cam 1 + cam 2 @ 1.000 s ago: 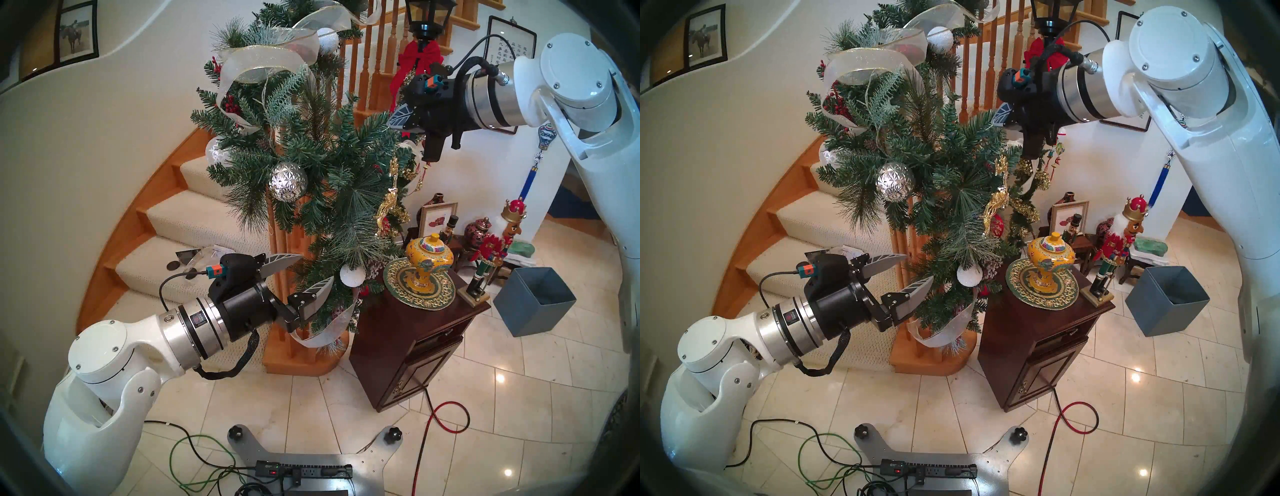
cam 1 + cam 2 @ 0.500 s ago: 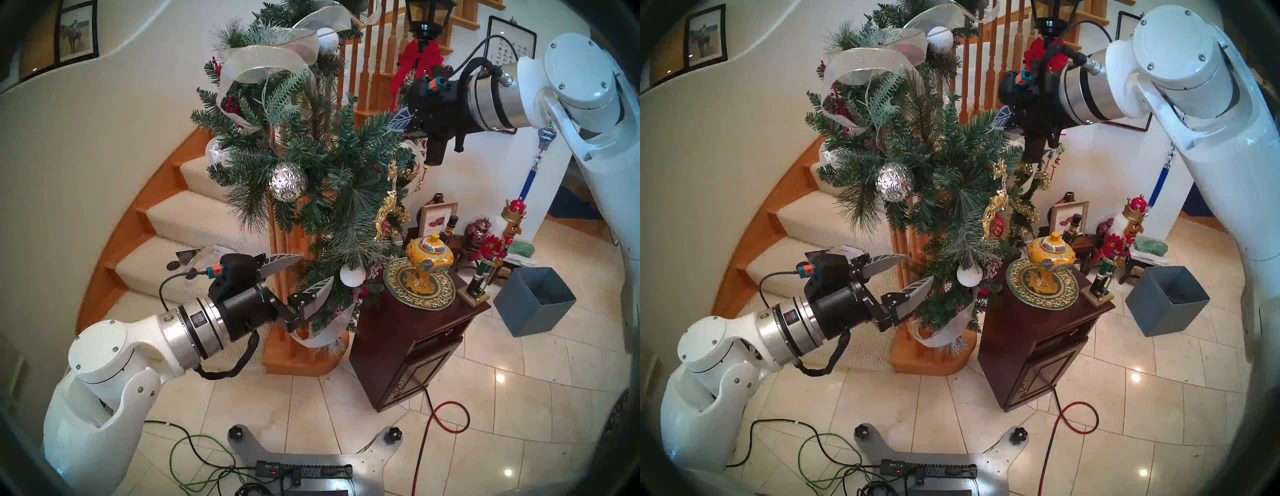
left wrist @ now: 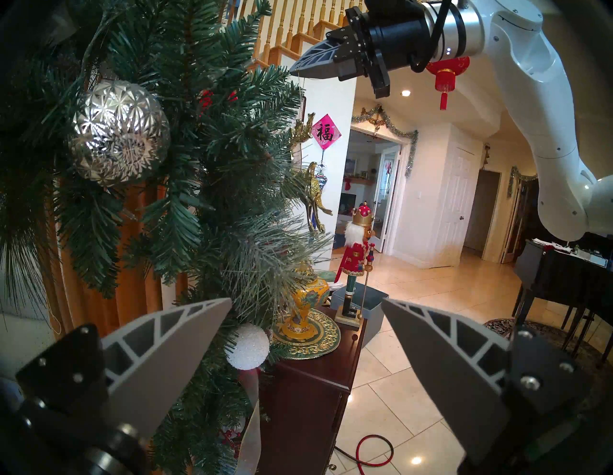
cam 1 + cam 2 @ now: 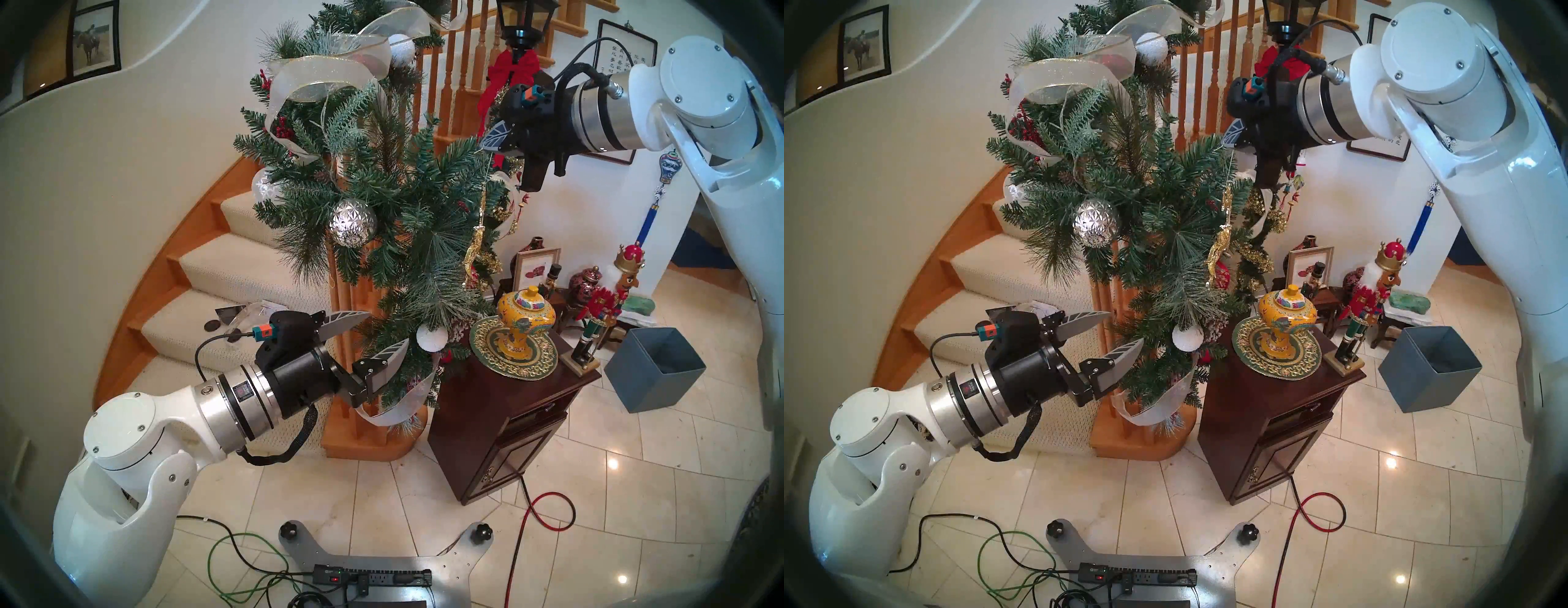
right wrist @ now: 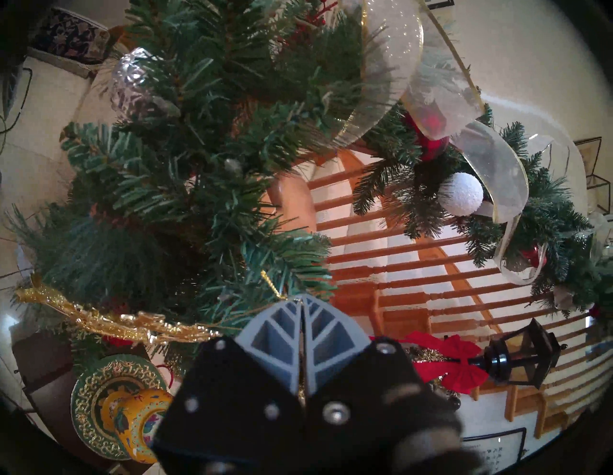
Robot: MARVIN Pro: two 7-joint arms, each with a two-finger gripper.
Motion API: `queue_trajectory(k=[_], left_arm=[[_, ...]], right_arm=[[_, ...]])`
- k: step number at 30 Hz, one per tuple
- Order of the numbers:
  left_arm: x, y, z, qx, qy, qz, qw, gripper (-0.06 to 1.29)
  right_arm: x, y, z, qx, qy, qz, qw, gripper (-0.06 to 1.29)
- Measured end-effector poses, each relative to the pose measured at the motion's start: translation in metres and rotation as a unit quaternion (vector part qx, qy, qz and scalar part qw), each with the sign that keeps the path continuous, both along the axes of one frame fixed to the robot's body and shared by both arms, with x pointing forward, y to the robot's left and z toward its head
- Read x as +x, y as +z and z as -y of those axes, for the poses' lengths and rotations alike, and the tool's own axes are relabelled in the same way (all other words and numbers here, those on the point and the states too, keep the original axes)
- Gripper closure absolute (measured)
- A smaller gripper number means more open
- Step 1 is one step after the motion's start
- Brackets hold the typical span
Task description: Hang the ornament onto the Christmas-tree-style decoration
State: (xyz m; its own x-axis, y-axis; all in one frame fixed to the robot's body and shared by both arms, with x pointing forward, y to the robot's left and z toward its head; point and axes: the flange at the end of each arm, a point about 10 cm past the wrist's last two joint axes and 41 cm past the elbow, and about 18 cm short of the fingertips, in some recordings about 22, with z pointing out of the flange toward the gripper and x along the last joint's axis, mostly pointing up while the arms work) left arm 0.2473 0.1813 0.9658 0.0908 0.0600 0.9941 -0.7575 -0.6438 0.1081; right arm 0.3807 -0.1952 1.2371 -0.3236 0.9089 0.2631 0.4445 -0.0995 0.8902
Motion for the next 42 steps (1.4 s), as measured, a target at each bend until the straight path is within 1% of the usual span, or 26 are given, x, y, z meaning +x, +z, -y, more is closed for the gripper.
queue_trajectory(k=[12,24,34,42], left_arm=[[0.000,0.000,0.000,0.000,0.000,0.000,1.0000,0.00],[0.000,0.000,0.000,0.000,0.000,0.000,1.0000,0.00],[0.000,0.000,0.000,0.000,0.000,0.000,1.0000,0.00],[0.000,0.000,0.000,0.000,0.000,0.000,1.0000,0.00]], right_arm=[[0.005,-0.001,0.001,0.001,-0.009,-0.001,1.0000,1.27],[0.013,-0.007,0.001,0.001,-0.013,-0.016,0.9998,1.27],[0.018,-0.008,-0.001,-0.002,-0.006,-0.022,0.9997,1.27],[0.019,-0.009,-0.004,-0.005,0.005,-0.031,0.9995,1.27]])
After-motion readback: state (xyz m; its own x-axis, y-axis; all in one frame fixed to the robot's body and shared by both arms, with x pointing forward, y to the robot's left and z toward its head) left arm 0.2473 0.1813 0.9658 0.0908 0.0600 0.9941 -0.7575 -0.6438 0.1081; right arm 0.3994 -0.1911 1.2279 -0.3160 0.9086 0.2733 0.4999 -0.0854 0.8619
